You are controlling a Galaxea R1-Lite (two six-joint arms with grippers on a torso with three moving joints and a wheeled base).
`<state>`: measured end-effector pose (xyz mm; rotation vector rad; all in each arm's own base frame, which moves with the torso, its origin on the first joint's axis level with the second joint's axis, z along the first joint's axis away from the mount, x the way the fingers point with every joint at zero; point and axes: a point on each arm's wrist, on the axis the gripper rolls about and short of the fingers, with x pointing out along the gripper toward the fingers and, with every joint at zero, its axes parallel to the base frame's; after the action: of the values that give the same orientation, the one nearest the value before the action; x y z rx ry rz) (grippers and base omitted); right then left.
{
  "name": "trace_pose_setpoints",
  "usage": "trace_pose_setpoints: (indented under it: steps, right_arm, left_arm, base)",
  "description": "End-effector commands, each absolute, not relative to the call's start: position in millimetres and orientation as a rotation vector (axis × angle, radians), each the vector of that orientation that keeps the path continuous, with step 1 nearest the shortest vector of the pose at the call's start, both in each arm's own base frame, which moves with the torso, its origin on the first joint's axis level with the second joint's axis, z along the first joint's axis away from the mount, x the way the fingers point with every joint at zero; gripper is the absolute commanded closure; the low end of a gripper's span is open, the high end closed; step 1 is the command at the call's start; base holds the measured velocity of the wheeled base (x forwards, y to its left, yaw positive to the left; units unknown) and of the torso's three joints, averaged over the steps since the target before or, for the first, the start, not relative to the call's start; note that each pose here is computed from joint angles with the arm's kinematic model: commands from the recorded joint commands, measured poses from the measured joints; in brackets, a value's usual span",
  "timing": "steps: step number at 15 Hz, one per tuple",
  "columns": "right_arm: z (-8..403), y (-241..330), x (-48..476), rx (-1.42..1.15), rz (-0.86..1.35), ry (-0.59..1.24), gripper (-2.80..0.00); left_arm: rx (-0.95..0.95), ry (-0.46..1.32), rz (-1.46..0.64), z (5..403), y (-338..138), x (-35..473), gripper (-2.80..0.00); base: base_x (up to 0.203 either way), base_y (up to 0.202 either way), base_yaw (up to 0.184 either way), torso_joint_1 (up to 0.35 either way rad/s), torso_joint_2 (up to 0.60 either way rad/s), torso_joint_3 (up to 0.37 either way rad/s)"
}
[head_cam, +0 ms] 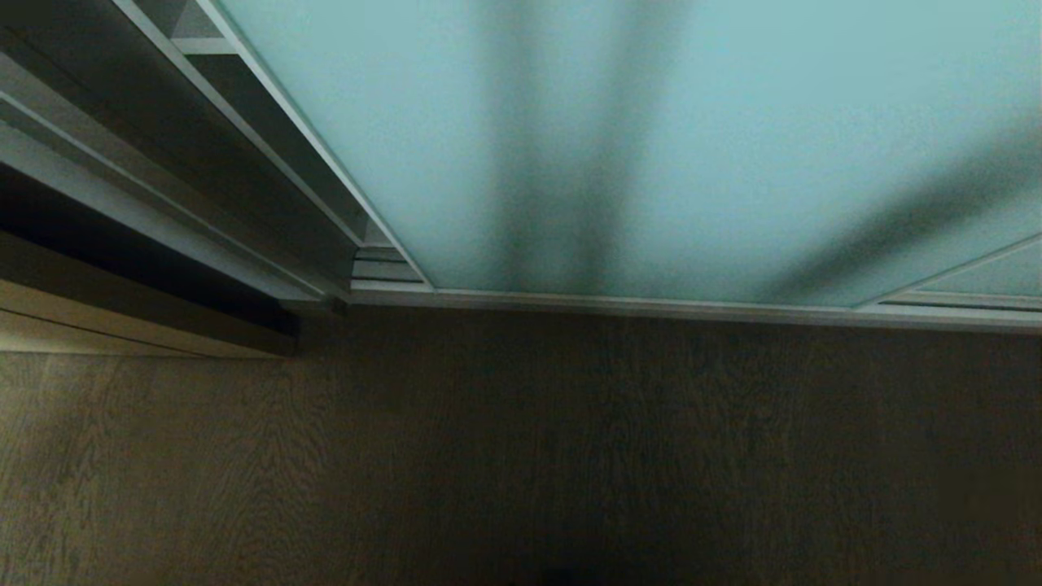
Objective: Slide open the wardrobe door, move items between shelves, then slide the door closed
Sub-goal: Close the door
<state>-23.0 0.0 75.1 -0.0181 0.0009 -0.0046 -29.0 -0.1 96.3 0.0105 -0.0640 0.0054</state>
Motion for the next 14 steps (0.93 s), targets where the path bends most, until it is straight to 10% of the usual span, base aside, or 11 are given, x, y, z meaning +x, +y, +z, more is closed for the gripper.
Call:
trace_pose_setpoints:
  steps: [1, 6, 14]
  right_arm:
    - [75, 0, -23, -0.018, -0.005, 0.002, 0.0]
    - [75, 0, -23, -0.018, -0.005, 0.002, 0.0]
    - [75, 0, -23, -0.018, -0.003, 0.002, 0.0]
  left_arm:
    - [0.015, -0.219, -0.006, 157, 0, -48, 0.0]
    - [-0.017, -0.269, -0.144, 306, -3, -20, 0.0]
    - [-0.218, -0.247, -0.635, 422, -13, 47, 0.0]
  base:
    - [0.0, 0.0, 0.0, 0.0, 0.0, 0.0]
    - [0.0, 0.0, 0.0, 0.0, 0.0, 0.0]
    - [0.0, 0.0, 0.0, 0.0, 0.0, 0.0]
